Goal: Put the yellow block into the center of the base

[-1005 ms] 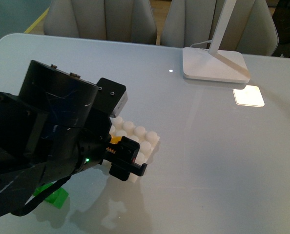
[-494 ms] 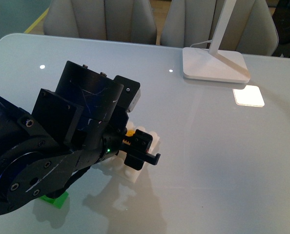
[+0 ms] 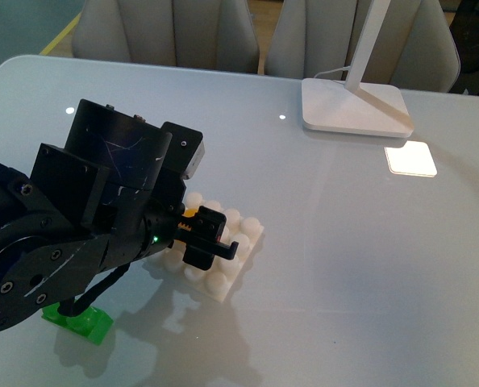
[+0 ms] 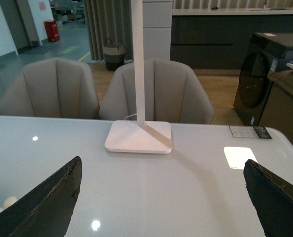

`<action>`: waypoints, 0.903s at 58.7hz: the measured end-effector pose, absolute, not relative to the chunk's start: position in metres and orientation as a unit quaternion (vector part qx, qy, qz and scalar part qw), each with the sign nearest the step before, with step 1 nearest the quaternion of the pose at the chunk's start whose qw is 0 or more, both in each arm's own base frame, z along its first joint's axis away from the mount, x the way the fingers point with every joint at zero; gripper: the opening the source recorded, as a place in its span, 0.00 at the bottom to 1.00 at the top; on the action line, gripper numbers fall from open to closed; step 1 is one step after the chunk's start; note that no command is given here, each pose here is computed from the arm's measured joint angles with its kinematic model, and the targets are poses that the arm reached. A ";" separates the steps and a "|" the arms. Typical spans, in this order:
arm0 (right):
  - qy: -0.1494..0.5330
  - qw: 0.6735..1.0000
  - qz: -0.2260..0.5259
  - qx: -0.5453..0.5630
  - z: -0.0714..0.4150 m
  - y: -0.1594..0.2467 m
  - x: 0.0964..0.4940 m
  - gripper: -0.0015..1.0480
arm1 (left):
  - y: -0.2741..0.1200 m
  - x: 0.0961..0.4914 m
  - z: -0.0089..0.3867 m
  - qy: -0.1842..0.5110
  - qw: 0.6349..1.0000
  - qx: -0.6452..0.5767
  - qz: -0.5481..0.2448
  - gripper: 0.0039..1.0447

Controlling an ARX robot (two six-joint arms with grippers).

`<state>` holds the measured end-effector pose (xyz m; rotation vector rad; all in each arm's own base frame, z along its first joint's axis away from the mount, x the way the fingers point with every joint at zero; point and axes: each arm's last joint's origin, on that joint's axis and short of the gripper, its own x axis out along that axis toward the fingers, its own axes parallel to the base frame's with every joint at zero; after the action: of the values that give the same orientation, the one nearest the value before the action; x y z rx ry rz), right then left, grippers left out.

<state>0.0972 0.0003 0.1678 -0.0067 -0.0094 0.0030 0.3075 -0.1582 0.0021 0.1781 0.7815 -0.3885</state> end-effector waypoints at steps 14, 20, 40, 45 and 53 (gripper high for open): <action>-0.005 1.000 0.002 -0.003 0.168 0.000 0.097 0.92 | -0.162 0.301 0.000 0.379 0.900 0.090 -0.198 0.60; -0.005 1.000 0.002 -0.003 0.168 0.000 0.097 0.92 | -0.167 0.298 0.000 0.379 0.898 0.092 -0.206 0.60; -0.005 1.000 0.002 -0.003 0.168 0.000 0.097 0.92 | -0.171 0.296 -0.002 0.381 0.896 0.095 -0.209 0.60; -0.005 1.000 0.002 -0.003 0.168 0.000 0.097 0.92 | -0.171 0.296 -0.005 0.383 0.895 0.097 -0.209 0.60; -0.005 1.000 0.002 -0.003 0.168 0.000 0.097 0.92 | -0.172 0.299 -0.007 0.381 0.896 0.101 -0.206 0.60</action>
<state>0.0972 0.0003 0.1678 -0.0067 -0.0094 0.0030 0.2992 -0.1722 -0.0067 0.2084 0.7894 -0.4277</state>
